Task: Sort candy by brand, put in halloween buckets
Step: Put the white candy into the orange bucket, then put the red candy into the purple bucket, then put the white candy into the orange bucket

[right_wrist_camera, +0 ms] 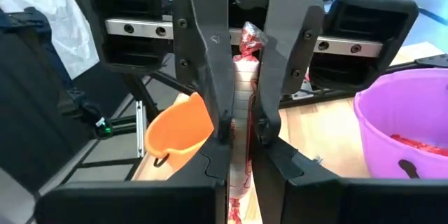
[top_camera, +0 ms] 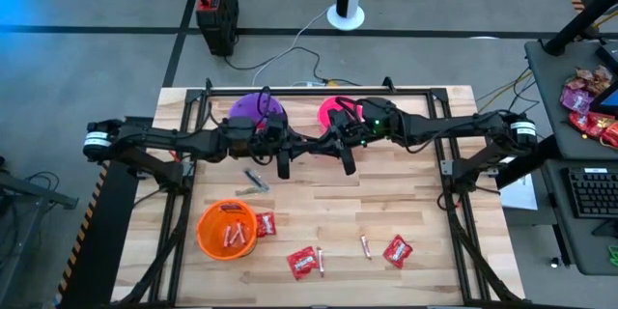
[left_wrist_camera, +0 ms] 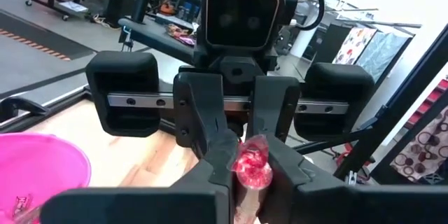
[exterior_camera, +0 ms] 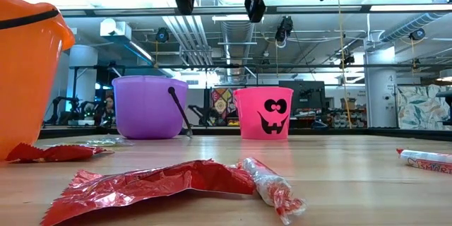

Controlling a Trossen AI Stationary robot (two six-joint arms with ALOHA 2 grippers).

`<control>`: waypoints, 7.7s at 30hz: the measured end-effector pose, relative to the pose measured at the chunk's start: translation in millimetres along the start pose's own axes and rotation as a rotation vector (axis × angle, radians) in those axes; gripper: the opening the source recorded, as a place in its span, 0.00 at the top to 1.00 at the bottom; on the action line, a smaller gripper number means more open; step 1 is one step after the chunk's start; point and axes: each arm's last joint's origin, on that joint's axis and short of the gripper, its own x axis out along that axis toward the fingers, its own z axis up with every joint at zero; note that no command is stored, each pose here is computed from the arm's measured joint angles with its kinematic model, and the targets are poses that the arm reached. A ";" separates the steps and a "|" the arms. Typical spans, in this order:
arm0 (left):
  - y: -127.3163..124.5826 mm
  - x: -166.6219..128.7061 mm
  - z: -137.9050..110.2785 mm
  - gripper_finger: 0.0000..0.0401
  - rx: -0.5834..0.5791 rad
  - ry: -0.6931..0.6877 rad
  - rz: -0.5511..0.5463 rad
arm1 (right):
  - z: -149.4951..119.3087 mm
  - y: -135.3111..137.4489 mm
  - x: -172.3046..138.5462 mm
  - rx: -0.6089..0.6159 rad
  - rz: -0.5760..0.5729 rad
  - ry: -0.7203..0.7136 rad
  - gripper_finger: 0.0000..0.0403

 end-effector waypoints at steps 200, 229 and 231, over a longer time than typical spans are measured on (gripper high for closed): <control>82.0 -110.4 -1.2 0.83 -0.316 0.413 0.945 | 56.0 -27.9 -2.8 0.163 -0.705 0.127 0.55; 6.1 -97.9 77.5 0.65 0.141 0.401 0.301 | -66.2 84.9 -10.7 0.829 -0.556 1.105 0.55; 2.9 -95.1 72.7 0.65 0.140 0.397 0.276 | -81.3 98.7 -7.9 0.854 -0.567 1.117 0.55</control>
